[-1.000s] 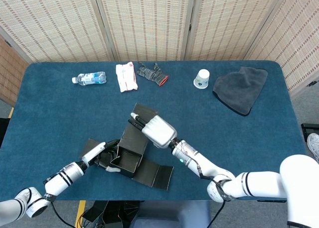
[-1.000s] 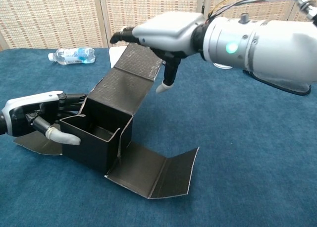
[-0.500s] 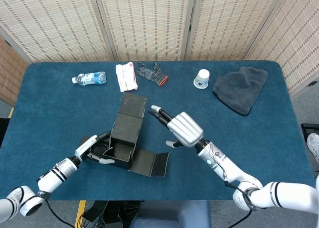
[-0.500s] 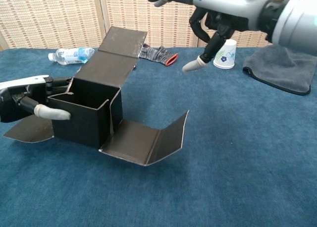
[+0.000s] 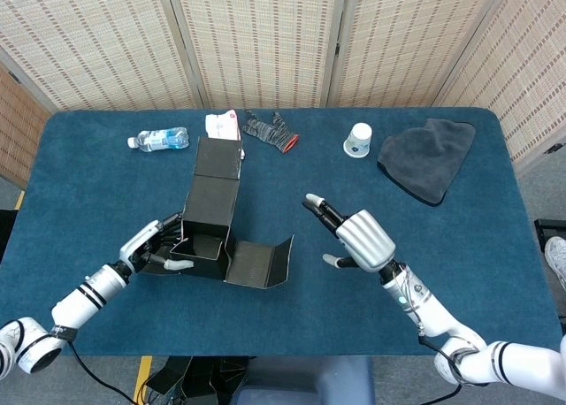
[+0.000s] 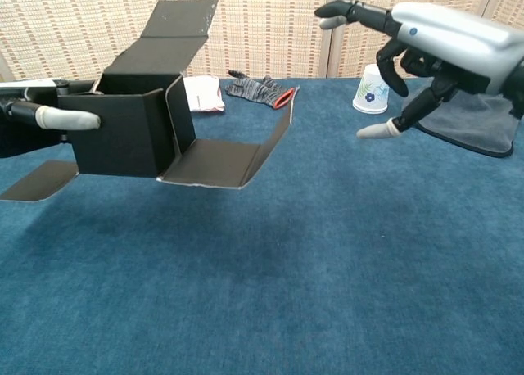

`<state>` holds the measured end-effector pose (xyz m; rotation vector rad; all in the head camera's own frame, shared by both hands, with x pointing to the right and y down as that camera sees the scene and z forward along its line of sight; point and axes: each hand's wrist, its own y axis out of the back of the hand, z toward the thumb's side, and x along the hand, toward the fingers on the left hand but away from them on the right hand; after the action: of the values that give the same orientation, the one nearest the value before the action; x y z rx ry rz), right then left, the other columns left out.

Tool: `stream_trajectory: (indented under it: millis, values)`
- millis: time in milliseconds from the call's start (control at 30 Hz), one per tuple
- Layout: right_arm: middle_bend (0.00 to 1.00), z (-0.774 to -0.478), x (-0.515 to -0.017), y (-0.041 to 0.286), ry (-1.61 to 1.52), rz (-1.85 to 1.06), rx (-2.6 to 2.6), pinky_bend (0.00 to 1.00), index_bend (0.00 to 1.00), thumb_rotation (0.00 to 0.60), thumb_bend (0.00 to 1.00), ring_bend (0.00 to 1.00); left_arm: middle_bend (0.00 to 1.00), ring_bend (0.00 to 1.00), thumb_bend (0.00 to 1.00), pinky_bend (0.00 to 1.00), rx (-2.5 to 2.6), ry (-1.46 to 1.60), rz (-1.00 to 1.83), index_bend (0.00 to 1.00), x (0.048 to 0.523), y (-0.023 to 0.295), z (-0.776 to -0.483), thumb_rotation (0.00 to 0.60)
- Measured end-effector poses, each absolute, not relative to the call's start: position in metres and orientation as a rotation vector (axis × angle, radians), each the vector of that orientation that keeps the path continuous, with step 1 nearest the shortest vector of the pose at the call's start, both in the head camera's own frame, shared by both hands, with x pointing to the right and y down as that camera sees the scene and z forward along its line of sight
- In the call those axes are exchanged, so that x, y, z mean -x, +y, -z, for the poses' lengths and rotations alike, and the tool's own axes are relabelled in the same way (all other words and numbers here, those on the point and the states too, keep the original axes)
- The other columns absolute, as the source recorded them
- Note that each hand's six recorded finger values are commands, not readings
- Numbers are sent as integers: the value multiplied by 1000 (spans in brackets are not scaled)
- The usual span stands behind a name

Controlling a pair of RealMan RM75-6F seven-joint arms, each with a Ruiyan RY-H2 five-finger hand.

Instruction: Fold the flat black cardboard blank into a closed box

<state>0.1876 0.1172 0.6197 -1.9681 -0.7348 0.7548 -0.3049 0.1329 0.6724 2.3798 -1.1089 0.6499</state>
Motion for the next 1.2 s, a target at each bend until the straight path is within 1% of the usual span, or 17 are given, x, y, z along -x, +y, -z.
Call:
stream_trajectory:
  millis: [167, 267, 367, 400, 533, 633, 933, 1200]
  values:
    - [2, -635, -172, 124, -784, -714, 1914, 1000, 0, 600, 0, 700, 289, 531, 1, 590, -2342, -1095, -621, 170, 294, 130, -668, 600]
    - [0, -643, -162, 128, -826, -689, 1877, 1000, 0, 600, 0, 680, 289, 530, 1, 590, -2322, -1089, -612, 170, 289, 128, -666, 600]
    - [0, -649, -152, 131, -868, -668, 1852, 1000, 0, 600, 0, 667, 287, 617, 1, 590, -2311, -1080, -604, 170, 286, 127, -664, 600]
    - [0, -650, -150, 132, -879, -663, 1847, 1000, 0, 600, 0, 665, 287, 630, 1, 590, -2306, -1077, -599, 170, 284, 127, -662, 600]
    - [0, -654, -139, 134, -922, -640, 1838, 1000, 0, 600, 0, 658, 287, 598, 1, 591, -2303, -1068, -596, 170, 282, 126, -660, 600]
    - [0, -654, -131, 135, -953, -613, 1845, 1000, 0, 600, 0, 645, 287, 524, 1, 591, -2306, -1065, -593, 170, 279, 127, -658, 600]
    - [0, -654, -113, 139, -1033, -541, 1854, 1000, 0, 600, 0, 626, 282, 527, 1, 594, -2281, -1046, -560, 168, 273, 128, -653, 600]
    - [0, -649, -105, 138, -1098, -479, 1857, 1000, 0, 600, 0, 626, 282, 526, 1, 594, -2297, -1035, -590, 168, 271, 132, -657, 600]
